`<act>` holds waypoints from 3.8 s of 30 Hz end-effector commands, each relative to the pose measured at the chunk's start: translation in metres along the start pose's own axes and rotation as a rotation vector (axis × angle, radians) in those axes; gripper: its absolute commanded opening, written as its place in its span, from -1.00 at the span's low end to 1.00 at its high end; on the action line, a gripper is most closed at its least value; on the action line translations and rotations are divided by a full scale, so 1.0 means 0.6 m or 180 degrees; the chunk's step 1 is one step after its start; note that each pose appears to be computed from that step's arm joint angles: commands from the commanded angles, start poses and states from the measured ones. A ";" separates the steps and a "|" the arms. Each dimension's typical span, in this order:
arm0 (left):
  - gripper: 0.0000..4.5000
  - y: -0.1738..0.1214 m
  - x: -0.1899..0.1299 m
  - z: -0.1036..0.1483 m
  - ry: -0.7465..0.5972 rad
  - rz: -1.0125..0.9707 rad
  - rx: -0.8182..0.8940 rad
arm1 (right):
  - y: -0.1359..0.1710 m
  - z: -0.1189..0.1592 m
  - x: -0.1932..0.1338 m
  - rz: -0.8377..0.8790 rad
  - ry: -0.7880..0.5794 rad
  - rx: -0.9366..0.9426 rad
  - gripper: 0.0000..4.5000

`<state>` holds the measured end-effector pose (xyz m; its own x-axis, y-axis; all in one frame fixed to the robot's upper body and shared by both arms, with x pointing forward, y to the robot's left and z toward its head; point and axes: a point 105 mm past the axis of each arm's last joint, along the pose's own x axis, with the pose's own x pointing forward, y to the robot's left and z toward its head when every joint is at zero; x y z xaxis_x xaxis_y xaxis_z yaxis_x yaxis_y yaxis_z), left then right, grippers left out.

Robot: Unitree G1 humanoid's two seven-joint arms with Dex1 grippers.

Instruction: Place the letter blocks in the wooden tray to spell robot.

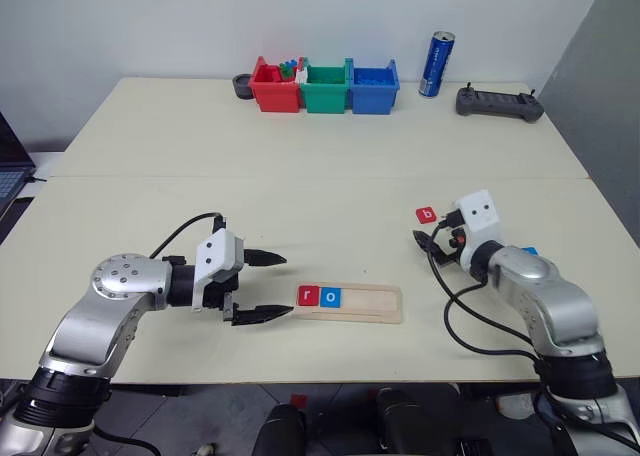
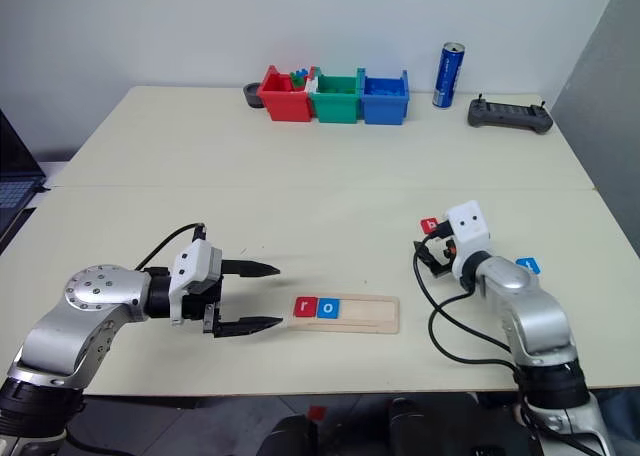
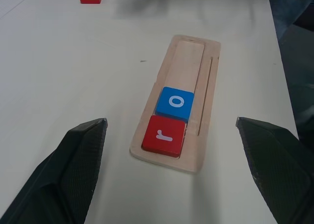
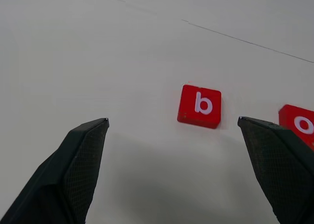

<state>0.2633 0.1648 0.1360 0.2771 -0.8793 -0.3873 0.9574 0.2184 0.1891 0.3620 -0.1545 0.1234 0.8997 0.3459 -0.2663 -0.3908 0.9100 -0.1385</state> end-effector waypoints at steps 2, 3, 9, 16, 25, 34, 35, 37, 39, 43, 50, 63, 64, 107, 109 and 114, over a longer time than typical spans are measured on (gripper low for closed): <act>0.98 0.003 -0.010 0.021 0.0006 -0.0015 0.0177 | -0.008 0.012 0.033 -0.0045 -0.0105 -0.0059 1.00; 0.98 0.002 -0.009 0.024 0.0004 -0.0037 0.0181 | -0.009 0.011 0.041 -0.0048 -0.0090 -0.0082 1.00; 0.98 -0.007 -0.011 0.032 0.0107 -0.0228 0.0187 | -0.020 -0.010 0.070 -0.0096 0.0113 -0.0041 1.00; 1.00 -0.010 -0.012 0.028 0.0212 -0.0290 0.0271 | -0.021 -0.028 0.072 -0.0161 0.0242 0.0349 0.43; 1.00 -0.019 -0.001 0.036 0.0196 -0.0445 0.0325 | -0.012 -0.038 0.055 -0.0210 0.0204 0.0143 -0.35; 1.00 -0.032 0.012 0.047 0.0153 -0.0542 0.0424 | 0.056 -0.047 -0.121 -0.0446 0.0090 0.0145 -0.35; 1.00 -0.034 0.014 0.046 0.0176 -0.0569 0.0437 | 0.065 -0.054 -0.134 -0.0477 0.0132 0.0198 -0.35; 1.00 -0.040 0.016 0.043 0.0198 -0.0618 0.0451 | 0.081 -0.066 -0.155 -0.0576 0.0193 0.0354 -0.35; 1.00 -0.041 0.018 0.043 0.0197 -0.0630 0.0449 | 0.087 -0.070 -0.162 -0.0645 0.0225 0.0430 -0.35; 1.00 -0.036 0.019 0.038 0.0199 -0.0643 0.0458 | 0.089 -0.090 -0.159 -0.0817 0.0321 0.0674 -0.35; 1.00 -0.031 0.009 0.005 0.0210 -0.0611 0.0460 | 0.083 -0.089 -0.149 -0.0926 0.0206 0.0990 0.42; 1.00 -0.035 -0.009 -0.041 0.0284 -0.0524 0.0491 | 0.055 0.010 -0.172 0.0841 -0.0047 -0.0322 0.99; 1.00 -0.035 -0.008 -0.042 0.0278 -0.0524 0.0496 | 0.055 0.009 -0.175 0.1013 0.0002 -0.0509 0.99; 1.00 -0.010 -0.022 -0.046 0.0295 -0.0209 0.0509 | 0.167 0.008 -0.121 0.2700 0.0307 -0.1511 -0.35; 1.00 -0.007 -0.020 -0.039 0.0254 -0.0215 0.0531 | 0.189 0.002 -0.109 0.2684 0.0326 -0.1498 -0.35; 1.00 -0.005 -0.014 -0.023 0.0157 -0.0260 0.0552 | 0.217 0.004 -0.088 0.2617 0.0312 -0.1441 -0.35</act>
<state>0.2593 0.1806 0.1154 0.2083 -0.8507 -0.4827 0.9562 0.0733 0.2834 0.2603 -0.0552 0.1127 0.2620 0.8048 -0.5326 -0.9644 0.1982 -0.1749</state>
